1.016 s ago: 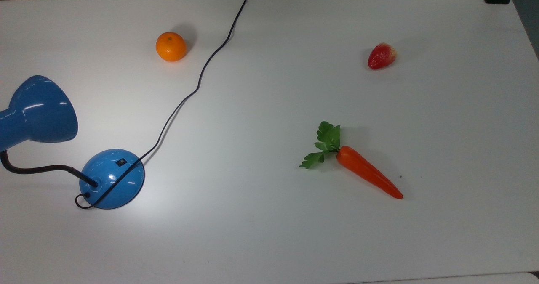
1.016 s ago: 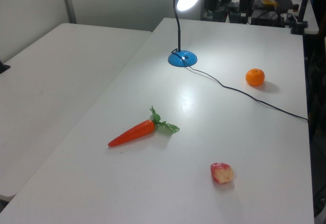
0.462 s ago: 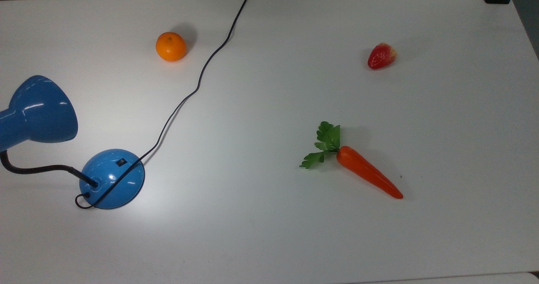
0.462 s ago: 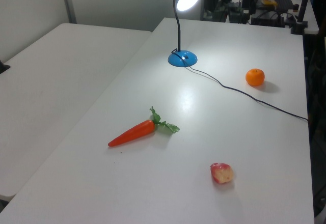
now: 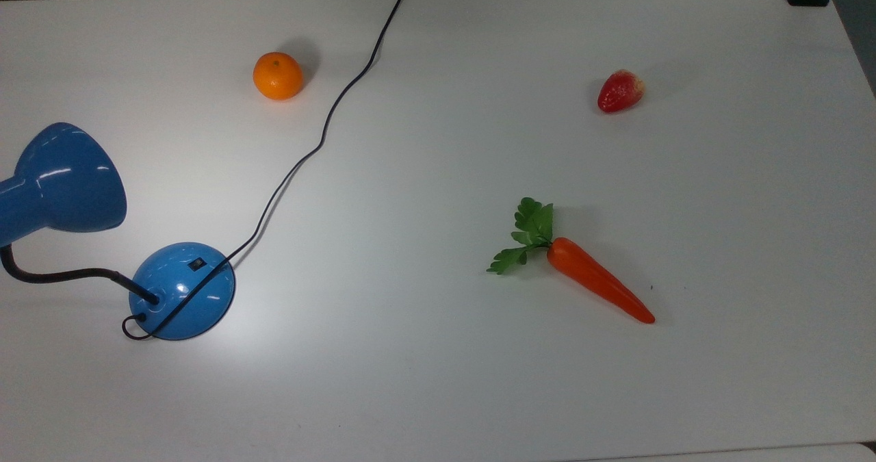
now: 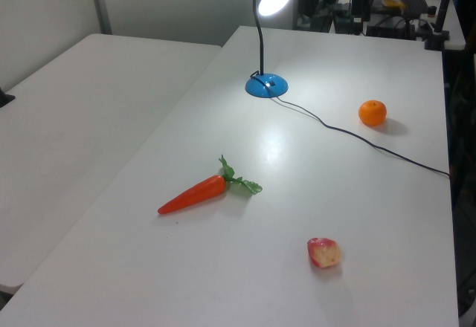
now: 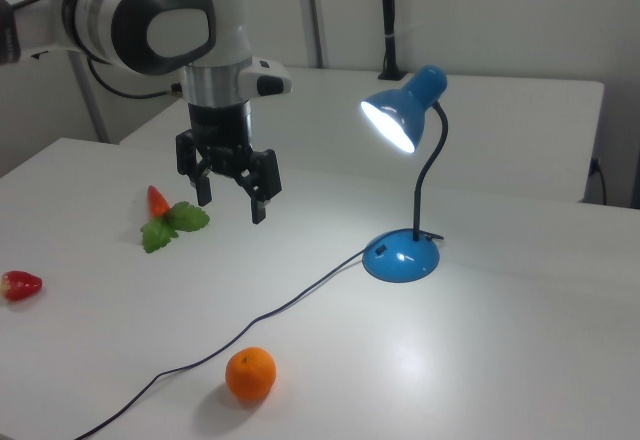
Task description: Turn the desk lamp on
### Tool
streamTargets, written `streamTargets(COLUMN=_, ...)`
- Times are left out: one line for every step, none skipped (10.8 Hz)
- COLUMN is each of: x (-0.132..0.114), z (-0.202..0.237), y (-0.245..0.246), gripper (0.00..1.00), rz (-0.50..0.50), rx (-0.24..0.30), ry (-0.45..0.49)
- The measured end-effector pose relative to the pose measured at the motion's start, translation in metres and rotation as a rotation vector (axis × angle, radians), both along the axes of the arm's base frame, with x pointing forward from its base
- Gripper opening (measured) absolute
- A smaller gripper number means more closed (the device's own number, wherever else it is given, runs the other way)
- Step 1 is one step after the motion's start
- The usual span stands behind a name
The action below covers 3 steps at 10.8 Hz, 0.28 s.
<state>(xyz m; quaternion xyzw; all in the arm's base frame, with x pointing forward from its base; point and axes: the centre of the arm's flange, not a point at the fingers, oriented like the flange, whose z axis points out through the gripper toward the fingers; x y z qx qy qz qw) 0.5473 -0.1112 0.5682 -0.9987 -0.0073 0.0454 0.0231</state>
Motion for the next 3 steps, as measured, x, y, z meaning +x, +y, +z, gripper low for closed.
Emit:
streamTargets(x=-0.0005, z=0.0001, y=-0.002, gripper=1.0, rz=-0.004, rx=-0.001, ry=0.0)
streamTargets(x=-0.0013, z=0.0001, y=-0.0054, gripper=1.0, rz=-0.011, rx=-0.001, ry=0.001)
streamTargets(x=-0.002, z=-0.0002, y=-0.0064, gripper=1.0, rz=-0.013, rx=-0.001, ry=0.005)
